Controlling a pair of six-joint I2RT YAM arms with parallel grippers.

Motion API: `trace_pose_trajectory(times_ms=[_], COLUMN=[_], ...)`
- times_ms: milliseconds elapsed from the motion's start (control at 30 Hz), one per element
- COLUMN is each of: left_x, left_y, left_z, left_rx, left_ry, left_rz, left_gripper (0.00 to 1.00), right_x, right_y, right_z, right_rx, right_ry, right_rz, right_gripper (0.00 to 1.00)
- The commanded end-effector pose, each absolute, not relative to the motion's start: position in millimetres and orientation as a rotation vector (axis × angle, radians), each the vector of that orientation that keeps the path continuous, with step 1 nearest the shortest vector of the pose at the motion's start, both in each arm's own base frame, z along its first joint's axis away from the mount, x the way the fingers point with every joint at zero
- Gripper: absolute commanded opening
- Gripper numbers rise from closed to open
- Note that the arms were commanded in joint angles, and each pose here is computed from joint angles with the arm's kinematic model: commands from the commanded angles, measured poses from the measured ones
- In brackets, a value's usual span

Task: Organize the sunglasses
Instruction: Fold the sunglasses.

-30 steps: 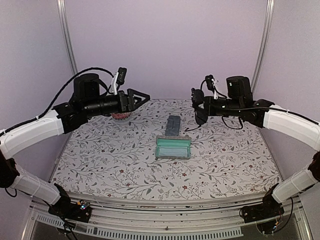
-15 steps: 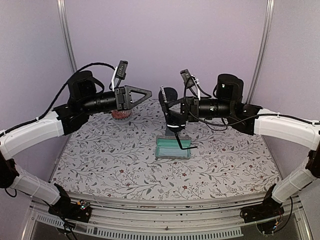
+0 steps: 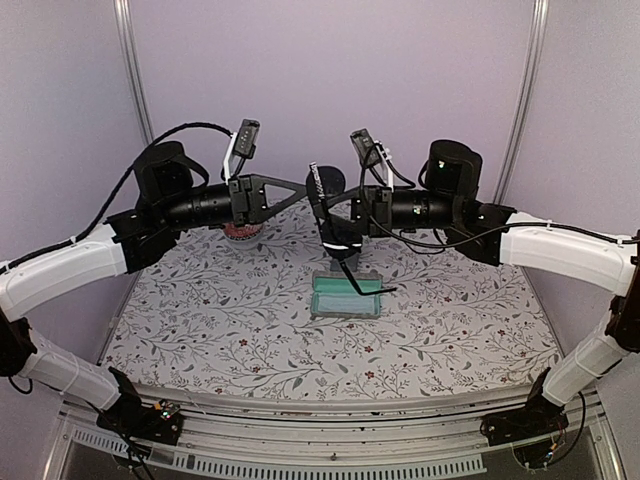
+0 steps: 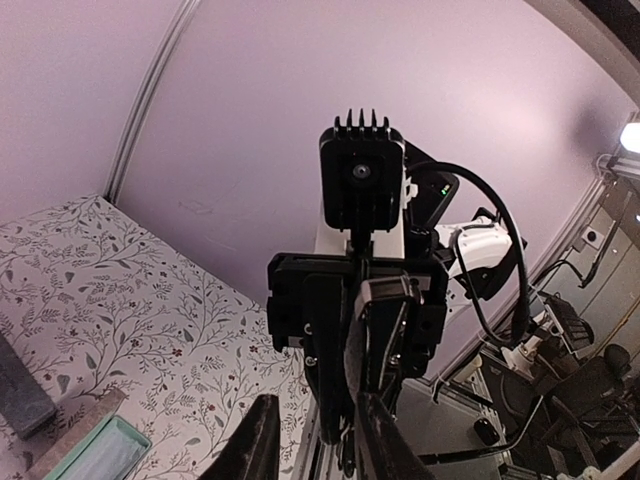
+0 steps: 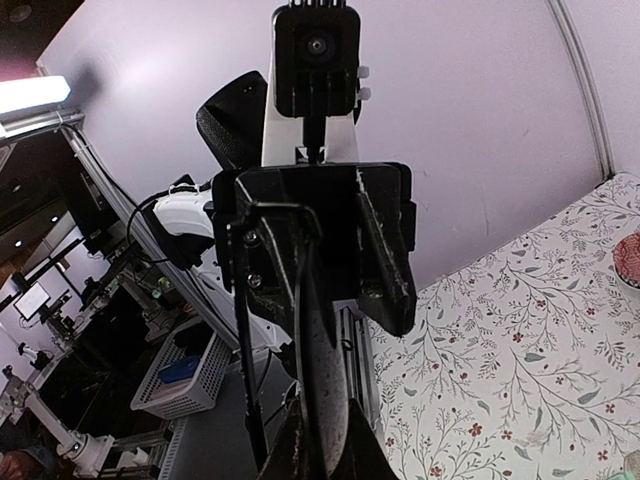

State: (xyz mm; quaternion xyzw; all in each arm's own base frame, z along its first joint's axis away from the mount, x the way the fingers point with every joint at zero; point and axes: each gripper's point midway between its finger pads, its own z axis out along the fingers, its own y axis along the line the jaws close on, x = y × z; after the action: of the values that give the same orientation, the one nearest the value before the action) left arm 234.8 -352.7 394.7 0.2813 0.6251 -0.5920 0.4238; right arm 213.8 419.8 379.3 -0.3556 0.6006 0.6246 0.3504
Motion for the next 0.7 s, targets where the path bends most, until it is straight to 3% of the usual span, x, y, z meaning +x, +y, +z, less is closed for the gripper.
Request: trace_pose_trajectory(times_ms=[0,200,333,433,500,667], left_x=[217.6,209.9,203.2,202.0,203.0,208.7], left_y=[-358.9,-361.3,-362.2,-360.5,-360.2,-361.6], left_z=[391.3,396.1,394.7,393.4,393.2,390.5], left_rx=[0.77,0.806,0.831,0.826,0.821,0.799], left_ry=[1.546,1.512,1.495,1.488,1.489,1.513], left_rz=[-1.508,-1.548,-1.569,-1.567,-1.562,-1.546], left_gripper=[0.28,0.26,0.42,0.44,0.42,0.22], right_x=[211.4,212.8,218.4,222.4,223.1,222.3], right_y=[425.2,426.8,427.6,428.0,428.7,429.6], right_z=[395.0,391.4,389.6,389.1,388.5,385.1], right_rx=[-0.933,-0.934,-0.901,-0.875,-0.873,-0.886], right_ry=[1.492,1.504,1.523,1.536,1.54,1.549], right_rz=[1.636,1.636,1.621,1.613,1.613,1.617], right_gripper=[0.05,0.04,0.04,0.04,0.04,0.04])
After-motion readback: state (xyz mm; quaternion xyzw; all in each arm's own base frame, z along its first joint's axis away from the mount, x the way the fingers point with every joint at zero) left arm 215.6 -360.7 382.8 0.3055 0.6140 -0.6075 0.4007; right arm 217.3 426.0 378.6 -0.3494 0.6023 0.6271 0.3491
